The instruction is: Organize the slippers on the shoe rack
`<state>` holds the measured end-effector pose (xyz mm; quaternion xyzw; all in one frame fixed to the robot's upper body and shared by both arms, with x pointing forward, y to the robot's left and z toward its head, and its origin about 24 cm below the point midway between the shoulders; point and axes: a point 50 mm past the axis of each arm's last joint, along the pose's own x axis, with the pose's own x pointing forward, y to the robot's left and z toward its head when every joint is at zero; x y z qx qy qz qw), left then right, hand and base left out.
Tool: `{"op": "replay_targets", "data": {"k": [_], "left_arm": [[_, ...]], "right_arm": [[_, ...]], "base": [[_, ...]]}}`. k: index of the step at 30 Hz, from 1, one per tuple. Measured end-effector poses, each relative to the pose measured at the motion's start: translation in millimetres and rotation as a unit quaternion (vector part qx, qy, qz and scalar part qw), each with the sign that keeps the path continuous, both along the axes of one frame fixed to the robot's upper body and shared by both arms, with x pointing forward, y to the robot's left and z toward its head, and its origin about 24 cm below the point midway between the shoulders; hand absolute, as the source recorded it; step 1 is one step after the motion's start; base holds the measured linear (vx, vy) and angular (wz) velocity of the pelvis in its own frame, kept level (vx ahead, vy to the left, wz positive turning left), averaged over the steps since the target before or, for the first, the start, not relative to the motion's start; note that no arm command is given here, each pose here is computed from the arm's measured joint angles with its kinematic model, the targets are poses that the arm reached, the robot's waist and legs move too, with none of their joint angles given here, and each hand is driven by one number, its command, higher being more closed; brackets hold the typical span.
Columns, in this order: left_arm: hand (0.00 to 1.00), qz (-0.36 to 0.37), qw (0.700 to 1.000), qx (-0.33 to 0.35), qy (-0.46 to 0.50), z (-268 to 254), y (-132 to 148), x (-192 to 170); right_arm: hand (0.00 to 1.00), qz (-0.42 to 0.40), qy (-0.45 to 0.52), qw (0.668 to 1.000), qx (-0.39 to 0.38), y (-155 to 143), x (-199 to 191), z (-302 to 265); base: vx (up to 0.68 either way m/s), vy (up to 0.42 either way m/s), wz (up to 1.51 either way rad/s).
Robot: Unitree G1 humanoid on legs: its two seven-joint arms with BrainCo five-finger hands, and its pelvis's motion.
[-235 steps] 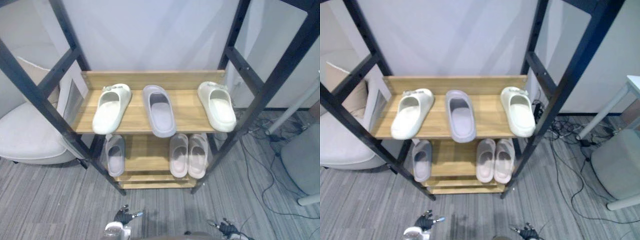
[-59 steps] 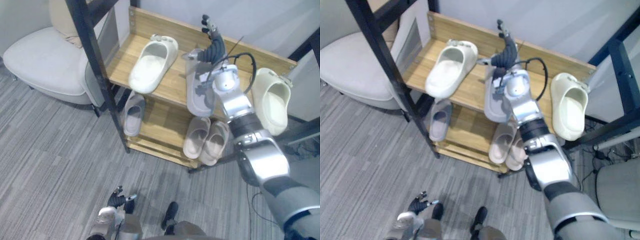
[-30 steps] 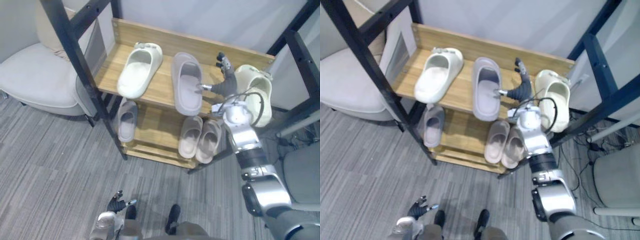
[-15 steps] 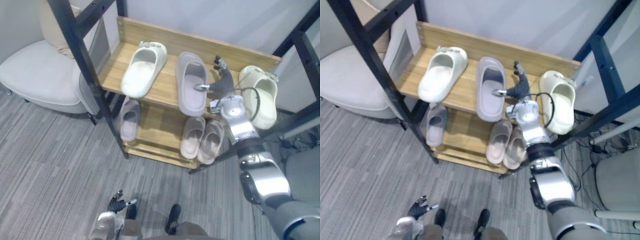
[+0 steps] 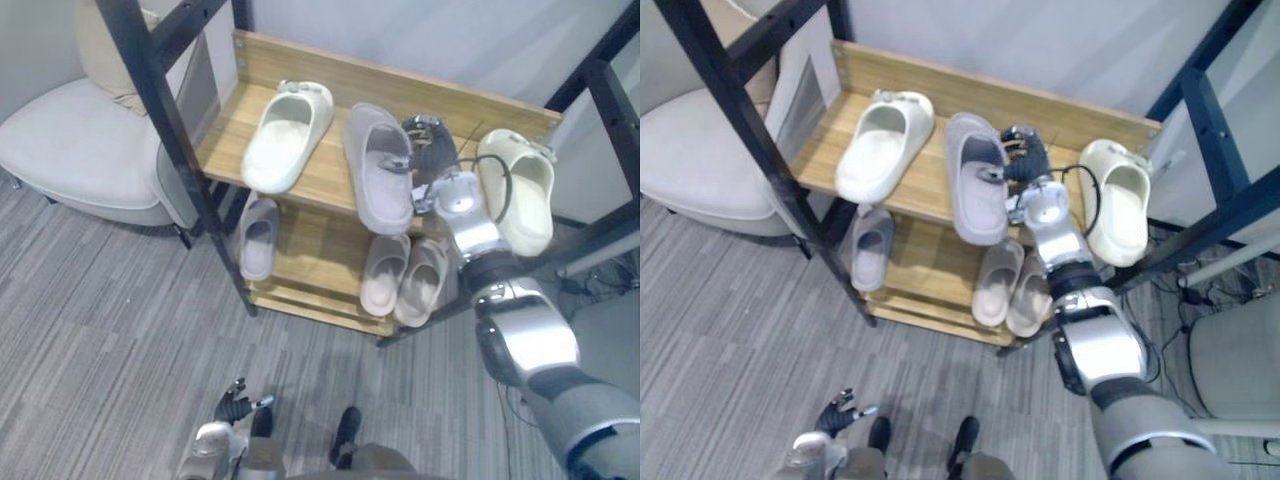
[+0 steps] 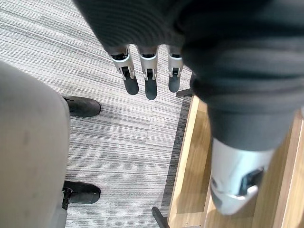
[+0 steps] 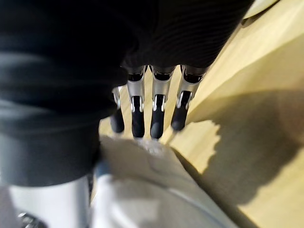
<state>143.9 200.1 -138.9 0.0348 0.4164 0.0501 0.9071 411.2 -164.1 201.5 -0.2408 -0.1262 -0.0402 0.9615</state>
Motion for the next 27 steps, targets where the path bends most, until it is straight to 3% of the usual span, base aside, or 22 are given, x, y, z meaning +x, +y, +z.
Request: {"op": "replay_targets", "data": {"k": [11, 27], "left_arm": [[0.00, 0.001, 1.000, 0.001, 0.002, -0.2, 1.0, -0.6], [0.00, -0.019, 1.000, 0.007, 0.019, -3.3, 0.7, -5.5]], "right_arm": [[1.00, 0.016, -0.023, 1.000, -0.003, -1.8, -11.9, -4.6], [1.00, 0.120, -0.119, 0.984, 0.048, 16.1, -87.1, -25.0]], "base": [[0.00, 0.004, -0.02], [-0.01, 0.002, -0.02]]}}
